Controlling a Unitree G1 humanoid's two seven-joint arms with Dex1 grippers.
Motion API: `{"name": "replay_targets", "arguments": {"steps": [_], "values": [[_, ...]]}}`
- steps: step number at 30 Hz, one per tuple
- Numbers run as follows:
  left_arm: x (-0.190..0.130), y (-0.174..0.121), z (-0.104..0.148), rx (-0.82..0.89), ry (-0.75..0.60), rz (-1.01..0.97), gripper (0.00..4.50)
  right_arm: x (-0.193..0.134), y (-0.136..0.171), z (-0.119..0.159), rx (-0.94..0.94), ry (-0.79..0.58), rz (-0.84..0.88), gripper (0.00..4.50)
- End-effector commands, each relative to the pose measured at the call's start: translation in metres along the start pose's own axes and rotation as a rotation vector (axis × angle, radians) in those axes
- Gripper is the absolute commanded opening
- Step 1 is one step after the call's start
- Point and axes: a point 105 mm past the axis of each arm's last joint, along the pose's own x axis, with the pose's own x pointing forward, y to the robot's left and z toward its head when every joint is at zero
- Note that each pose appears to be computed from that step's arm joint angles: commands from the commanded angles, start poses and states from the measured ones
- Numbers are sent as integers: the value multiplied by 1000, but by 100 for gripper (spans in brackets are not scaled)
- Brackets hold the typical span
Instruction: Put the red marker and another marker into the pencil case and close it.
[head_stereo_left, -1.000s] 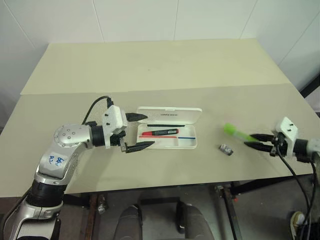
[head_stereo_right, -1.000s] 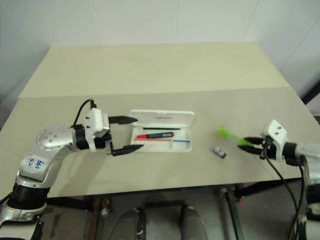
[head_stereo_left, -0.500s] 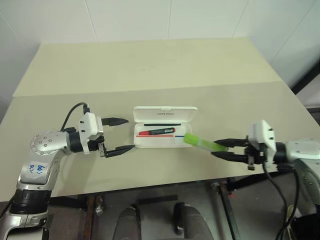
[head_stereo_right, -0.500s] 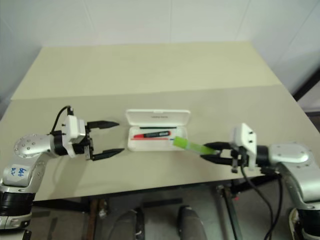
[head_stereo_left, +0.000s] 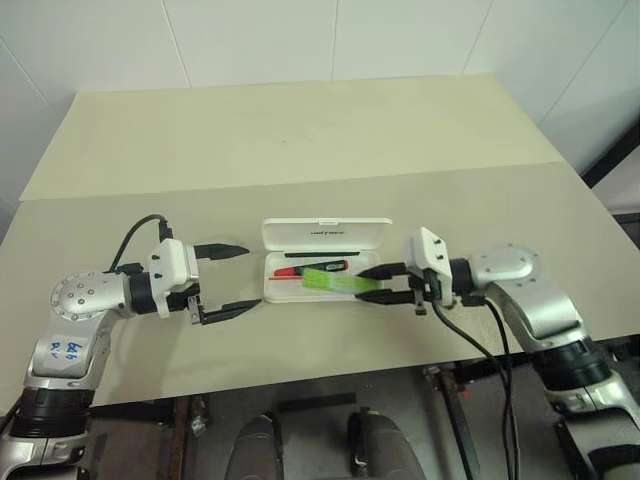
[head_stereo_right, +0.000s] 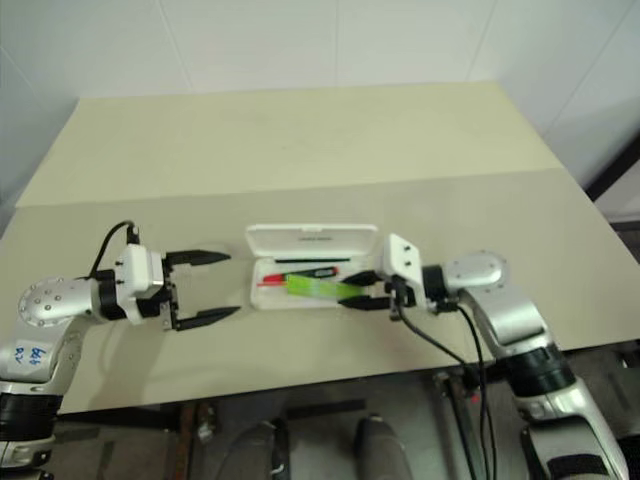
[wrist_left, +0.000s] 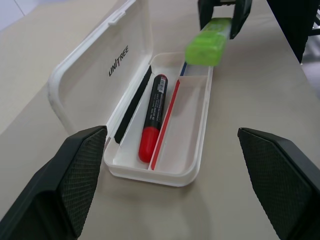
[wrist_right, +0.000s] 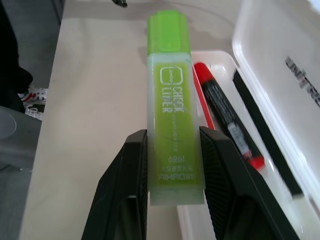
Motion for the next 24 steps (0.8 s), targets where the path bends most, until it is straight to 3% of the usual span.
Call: {"name": "replay_targets", "arguments": {"steps": [1, 12, 24], "values": [[-6, 1, 6, 44, 10, 18, 450, 8, -2, 4, -58, -3, 35, 110], [-8, 0, 6, 50, 19, 24, 450, 46, -13, 9, -75, -17, 79, 110], [-9, 2, 5, 53, 25, 32, 450, 64, -17, 9, -77, 1, 100, 110]]}}
